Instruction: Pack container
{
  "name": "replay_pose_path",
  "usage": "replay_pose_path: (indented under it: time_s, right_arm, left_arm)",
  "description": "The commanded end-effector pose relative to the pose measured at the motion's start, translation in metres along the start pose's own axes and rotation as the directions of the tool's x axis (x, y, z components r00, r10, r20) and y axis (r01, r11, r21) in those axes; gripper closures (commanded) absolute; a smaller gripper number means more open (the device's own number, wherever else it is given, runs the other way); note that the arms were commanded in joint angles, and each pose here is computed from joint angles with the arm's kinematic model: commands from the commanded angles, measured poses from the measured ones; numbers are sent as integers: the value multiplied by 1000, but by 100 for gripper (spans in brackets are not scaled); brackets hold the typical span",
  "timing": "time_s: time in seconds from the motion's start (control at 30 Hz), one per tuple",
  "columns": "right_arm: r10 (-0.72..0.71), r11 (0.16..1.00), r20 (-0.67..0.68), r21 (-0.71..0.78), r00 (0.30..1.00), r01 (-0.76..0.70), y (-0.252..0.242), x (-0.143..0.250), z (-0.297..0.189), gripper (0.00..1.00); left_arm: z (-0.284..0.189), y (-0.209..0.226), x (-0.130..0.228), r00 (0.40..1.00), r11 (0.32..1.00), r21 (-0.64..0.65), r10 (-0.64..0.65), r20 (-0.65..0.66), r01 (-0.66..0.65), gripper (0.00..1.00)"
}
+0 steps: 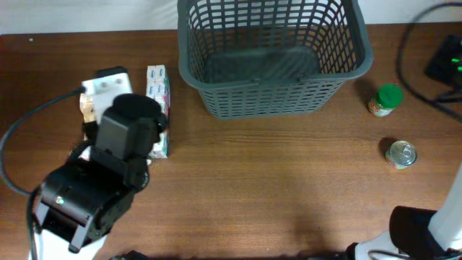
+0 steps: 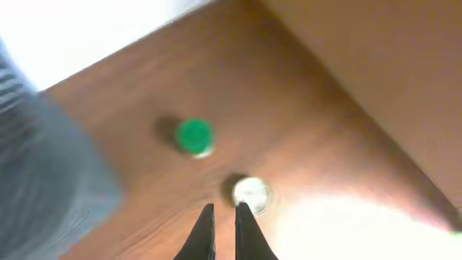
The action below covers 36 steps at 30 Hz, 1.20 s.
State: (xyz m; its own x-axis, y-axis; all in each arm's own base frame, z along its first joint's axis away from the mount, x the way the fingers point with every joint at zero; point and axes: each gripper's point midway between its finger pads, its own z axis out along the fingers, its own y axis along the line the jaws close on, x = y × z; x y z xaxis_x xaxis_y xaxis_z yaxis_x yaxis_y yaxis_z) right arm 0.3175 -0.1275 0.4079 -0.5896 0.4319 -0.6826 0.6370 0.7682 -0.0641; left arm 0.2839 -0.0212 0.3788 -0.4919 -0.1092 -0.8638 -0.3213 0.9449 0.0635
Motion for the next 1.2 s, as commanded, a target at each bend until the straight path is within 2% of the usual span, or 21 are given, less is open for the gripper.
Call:
replay_pose_path:
  time_s: [0.0, 0.03, 0.07, 0.1, 0.13, 0.17, 0.2, 0.37, 0.5, 0.63, 0.77, 0.87, 1.17]
  right_arm:
    - [157, 981, 3, 114, 988, -156, -45, -5, 10, 96]
    - [181, 977, -7, 117, 984, -179, -52, -5, 13, 94]
    - [212, 972, -23, 114, 977, -208, -60, -4, 18, 83]
    - [239, 966, -38, 109, 970, -234, -67, -3, 22, 64]
    - [264, 961, -54, 100, 963, -258, -72, -2, 26, 34]
    - [288, 955, -69, 90, 955, -281, -77, -2, 30, 16]
    - [304, 952, -87, 75, 949, -298, -81, -1, 34, 1]
    - [357, 934, -134, 70, 924, -350, -98, 4, 46, 1]
    - [362, 932, -207, 96, 909, -349, -99, 20, 62, 1]
    - [380, 925, -345, 161, 858, -345, -97, 55, 93, 1]
    - [397, 918, -496, 207, 772, -339, -88, 101, 128, 1]
    - [390, 921, -558, 225, 732, -319, -84, 129, 151, 1]
    - [318, 947, -606, 166, 729, -275, -74, 166, 201, 1]
  left_arm:
    - [3, 34, -6, 999, 991, -119, -53, 14, 54, 72]
    - [5, 43, -5, 998, 987, -149, -65, 7, 65, 64]
    - [7, 51, -4, 997, 982, -176, -75, 1, 74, 48]
    - [9, 60, -4, 996, 975, -206, -89, -2, 87, 32]
    - [10, 68, -4, 995, 968, -230, -102, -4, 98, 22]
    - [11, 77, -4, 993, 960, -257, -117, -3, 113, 14]
    - [12, 85, -4, 991, 951, -282, -133, -2, 127, 0]
    - [15, 117, -2, 981, 907, -378, -195, 6, 182, 0]
    - [21, 127, 1, 976, 893, -406, -218, -9, 196, 0]
    - [28, 123, 3, 975, 898, -398, -218, -32, 188, 0]
    - [32, 120, 5, 975, 903, -390, -217, -48, 181, 0]
    - [34, 120, 5, 975, 903, -392, -215, -51, 179, 0]
    - [34, 120, 5, 975, 903, -392, -215, -51, 178, 0]
